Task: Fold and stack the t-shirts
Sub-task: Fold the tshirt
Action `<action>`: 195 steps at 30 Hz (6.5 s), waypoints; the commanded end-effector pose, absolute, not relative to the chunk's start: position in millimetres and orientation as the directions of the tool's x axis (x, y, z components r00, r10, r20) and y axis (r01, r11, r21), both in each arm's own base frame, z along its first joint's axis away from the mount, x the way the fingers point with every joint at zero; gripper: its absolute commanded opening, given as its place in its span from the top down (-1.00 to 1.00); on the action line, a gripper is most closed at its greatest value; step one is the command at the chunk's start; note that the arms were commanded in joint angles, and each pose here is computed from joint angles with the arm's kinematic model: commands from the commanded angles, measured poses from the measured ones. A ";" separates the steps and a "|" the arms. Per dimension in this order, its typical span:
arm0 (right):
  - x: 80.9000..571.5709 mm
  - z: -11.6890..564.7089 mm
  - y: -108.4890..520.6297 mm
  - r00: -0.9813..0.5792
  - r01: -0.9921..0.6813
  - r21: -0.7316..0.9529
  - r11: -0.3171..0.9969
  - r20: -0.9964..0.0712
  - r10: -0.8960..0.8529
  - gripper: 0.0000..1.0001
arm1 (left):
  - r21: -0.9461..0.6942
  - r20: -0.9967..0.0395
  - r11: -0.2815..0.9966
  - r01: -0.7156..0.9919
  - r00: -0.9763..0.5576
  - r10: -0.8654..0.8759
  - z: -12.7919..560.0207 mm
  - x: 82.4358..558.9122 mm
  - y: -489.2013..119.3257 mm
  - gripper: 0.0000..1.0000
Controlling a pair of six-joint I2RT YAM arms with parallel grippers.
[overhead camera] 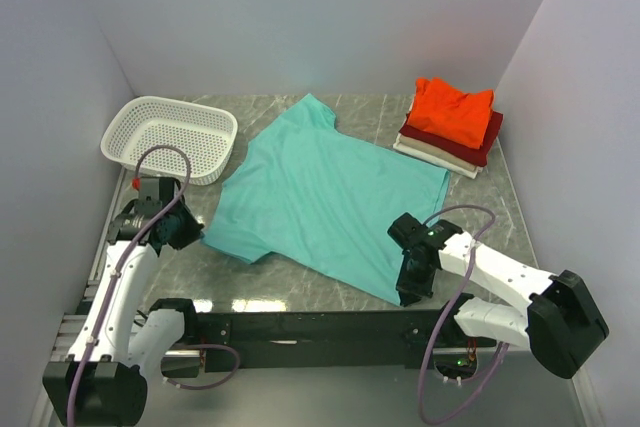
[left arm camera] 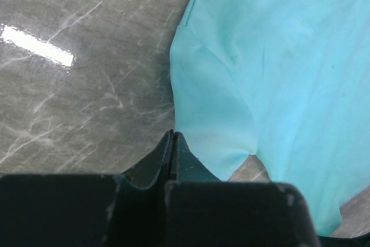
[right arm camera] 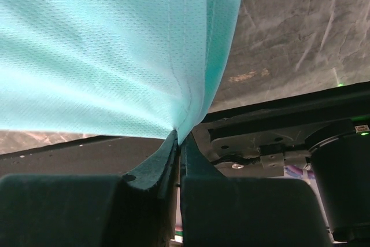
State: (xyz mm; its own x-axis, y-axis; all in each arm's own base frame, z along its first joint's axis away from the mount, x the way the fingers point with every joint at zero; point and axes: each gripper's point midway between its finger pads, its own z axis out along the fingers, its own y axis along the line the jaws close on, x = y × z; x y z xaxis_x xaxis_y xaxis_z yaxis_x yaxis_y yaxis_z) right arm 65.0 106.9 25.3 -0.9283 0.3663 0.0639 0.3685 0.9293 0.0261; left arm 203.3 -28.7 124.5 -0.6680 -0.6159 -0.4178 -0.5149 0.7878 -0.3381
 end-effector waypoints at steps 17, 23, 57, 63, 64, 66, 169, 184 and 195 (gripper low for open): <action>132.6 49.0 111.6 -0.927 0.375 0.012 0.927 -0.029 0.375 1.00 | -0.416 -0.452 0.840 -0.349 -0.722 -0.524 146.5 306.6 -72.2 0.99; 160.9 55.3 106.8 -0.910 0.411 0.030 0.911 -0.046 0.412 1.00 | -0.419 -0.462 0.849 -0.323 -0.729 -0.505 150.3 339.7 -77.8 0.99; 225.2 58.6 68.0 -0.826 0.554 0.064 0.830 -0.076 0.558 1.00 | -0.486 -0.517 0.864 -0.134 -0.752 -0.408 167.5 485.4 -132.1 0.99; 230.5 54.8 62.8 -0.820 0.564 0.057 0.824 -0.078 0.567 1.00 | -0.477 -0.514 0.869 -0.135 -0.759 -0.400 157.9 495.6 -134.3 0.99; 231.3 54.8 61.1 -0.818 0.567 0.056 0.822 -0.079 0.569 1.00 | -0.479 -0.516 0.868 -0.130 -0.758 -0.399 159.4 498.1 -135.7 0.99; 233.2 53.7 59.4 -0.818 0.567 0.050 0.822 -0.083 0.569 1.00 | -0.477 -0.513 0.869 -0.129 -0.762 -0.395 155.3 500.5 -137.6 0.99; 225.6 25.5 90.7 -0.978 0.208 0.062 0.976 0.017 0.207 -0.08 | -0.434 -0.457 0.899 -0.065 -0.844 -0.281 76.0 417.5 -255.7 -0.72; 226.1 25.1 89.9 -0.978 0.207 0.064 0.976 0.014 0.207 -0.08 | -0.395 -0.500 0.919 0.002 -0.839 -0.213 73.8 445.3 -274.5 -0.70; 227.8 29.8 87.3 -0.977 0.214 0.051 0.975 -0.009 0.215 -0.08 | -0.416 -0.542 0.908 0.050 -0.815 -0.203 99.9 459.1 -293.2 -0.73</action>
